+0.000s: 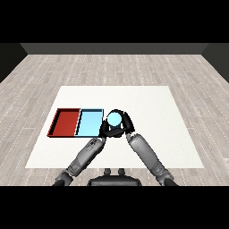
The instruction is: Pick the blue can and put it in the blue box
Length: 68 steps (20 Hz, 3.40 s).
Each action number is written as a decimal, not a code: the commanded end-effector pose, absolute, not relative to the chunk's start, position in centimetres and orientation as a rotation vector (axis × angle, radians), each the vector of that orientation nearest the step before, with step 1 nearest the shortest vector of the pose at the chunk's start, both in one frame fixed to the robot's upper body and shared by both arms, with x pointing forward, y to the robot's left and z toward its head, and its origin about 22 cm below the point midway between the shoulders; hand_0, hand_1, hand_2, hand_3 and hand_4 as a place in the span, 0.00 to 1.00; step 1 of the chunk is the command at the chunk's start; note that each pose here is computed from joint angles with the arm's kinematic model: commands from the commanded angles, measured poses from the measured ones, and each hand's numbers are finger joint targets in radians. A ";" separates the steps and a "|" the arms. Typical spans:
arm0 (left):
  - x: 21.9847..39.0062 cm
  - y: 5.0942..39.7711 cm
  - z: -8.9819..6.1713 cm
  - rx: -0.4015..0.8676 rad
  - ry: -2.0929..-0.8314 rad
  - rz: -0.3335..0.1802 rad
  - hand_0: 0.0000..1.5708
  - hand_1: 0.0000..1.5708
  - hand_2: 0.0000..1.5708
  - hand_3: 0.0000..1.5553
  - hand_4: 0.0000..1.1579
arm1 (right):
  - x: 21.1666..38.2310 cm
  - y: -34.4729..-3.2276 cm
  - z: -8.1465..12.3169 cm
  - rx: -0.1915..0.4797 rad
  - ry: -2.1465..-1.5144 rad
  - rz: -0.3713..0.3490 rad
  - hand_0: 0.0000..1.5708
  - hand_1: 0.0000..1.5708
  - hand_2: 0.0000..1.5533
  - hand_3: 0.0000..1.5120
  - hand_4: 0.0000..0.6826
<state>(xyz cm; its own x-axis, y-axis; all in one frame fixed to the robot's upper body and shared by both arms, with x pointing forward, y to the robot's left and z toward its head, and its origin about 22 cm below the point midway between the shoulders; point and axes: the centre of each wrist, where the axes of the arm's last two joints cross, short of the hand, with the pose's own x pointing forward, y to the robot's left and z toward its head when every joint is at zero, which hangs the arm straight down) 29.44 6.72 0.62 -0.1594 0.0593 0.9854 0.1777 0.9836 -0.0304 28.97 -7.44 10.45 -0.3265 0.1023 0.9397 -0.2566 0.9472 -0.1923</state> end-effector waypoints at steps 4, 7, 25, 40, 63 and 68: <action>29.8 7.4 0.3 -0.143 -1.774 -0.058 1.00 1.00 1.00 0.96 0.97 | 29.3 -7.8 9.9 0.121 -1.836 0.370 0.00 0.00 0.00 0.00 0.00; 29.8 7.4 0.3 -0.143 -1.774 -0.058 1.00 1.00 1.00 0.96 0.97 | 29.3 -7.9 9.9 0.121 -1.836 0.370 0.00 0.00 0.00 0.00 0.00; 31.6 13.1 -0.4 0.048 -1.757 -0.101 1.00 1.00 1.00 0.95 0.97 | 29.2 -13.9 7.6 0.080 -1.859 0.129 0.00 0.00 0.00 0.00 0.00; 36.4 23.9 -1.2 0.495 -1.418 -0.181 1.00 1.00 1.00 0.95 0.91 | 28.2 -18.2 5.8 0.129 -1.782 -0.020 0.00 0.00 0.00 0.00 0.00; 38.1 21.8 -5.9 0.495 -0.614 -0.630 0.68 0.68 0.65 0.40 0.72 | 30.5 -20.6 2.1 0.063 -1.711 -0.128 0.00 0.00 0.00 0.00 0.00; 38.0 24.0 -5.8 0.688 -0.671 -0.434 0.00 0.00 0.00 0.00 0.00 | 31.0 -22.6 1.2 0.041 -1.697 -0.135 0.00 0.00 0.00 0.00 0.00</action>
